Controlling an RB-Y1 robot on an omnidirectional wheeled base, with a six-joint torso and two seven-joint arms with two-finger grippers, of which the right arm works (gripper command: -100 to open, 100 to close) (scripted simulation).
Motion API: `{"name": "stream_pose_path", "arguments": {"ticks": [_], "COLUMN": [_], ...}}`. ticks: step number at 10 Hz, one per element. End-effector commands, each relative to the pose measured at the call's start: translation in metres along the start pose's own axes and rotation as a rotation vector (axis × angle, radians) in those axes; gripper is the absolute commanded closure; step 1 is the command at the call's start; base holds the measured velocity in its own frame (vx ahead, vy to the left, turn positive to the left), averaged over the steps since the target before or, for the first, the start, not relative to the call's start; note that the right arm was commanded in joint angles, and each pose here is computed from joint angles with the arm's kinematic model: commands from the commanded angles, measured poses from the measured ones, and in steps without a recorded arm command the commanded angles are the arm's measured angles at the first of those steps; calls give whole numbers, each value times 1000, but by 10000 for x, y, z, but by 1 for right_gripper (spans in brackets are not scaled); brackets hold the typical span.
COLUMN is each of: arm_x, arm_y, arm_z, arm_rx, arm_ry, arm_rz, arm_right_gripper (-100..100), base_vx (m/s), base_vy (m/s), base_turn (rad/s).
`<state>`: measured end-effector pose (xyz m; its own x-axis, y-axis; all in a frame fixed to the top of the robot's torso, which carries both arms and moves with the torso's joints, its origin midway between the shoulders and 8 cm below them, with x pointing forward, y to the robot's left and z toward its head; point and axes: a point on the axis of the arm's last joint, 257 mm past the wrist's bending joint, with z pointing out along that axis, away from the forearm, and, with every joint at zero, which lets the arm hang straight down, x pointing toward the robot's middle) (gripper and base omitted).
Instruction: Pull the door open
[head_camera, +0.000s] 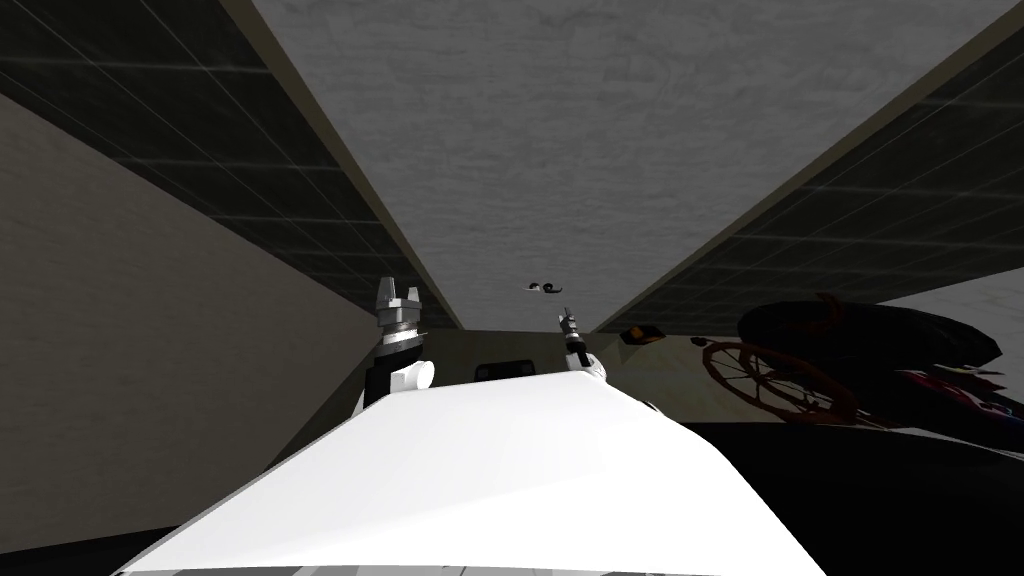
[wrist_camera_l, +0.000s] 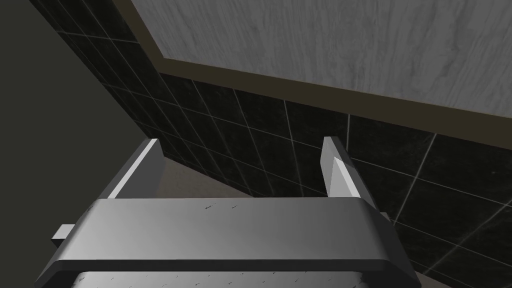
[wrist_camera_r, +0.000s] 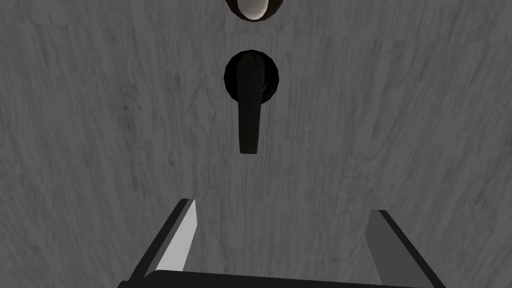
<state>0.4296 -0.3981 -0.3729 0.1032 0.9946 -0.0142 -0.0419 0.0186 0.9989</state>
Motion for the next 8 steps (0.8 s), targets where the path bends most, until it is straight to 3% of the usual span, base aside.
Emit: {"name": "stream_pose_path", "arguments": {"ticks": [1, 6, 7, 8], "arm_x": [-42, -101, -431, -622], "arm_y": [-59, -160, -217, -240], "arm_z": [-10, -34, -175, -259], "arm_rx": [14, 37, 61, 73], "arm_ry": [-5, -13, -68, -100], "arm_rz": [4, 11, -6, -17], "arm_right_gripper": [-100, -100, -100, -100], "base_vx": [139, 94, 48, 72], "base_vy": [17, -6, -18, -35], "base_turn": [19, 10, -26, -19]}}
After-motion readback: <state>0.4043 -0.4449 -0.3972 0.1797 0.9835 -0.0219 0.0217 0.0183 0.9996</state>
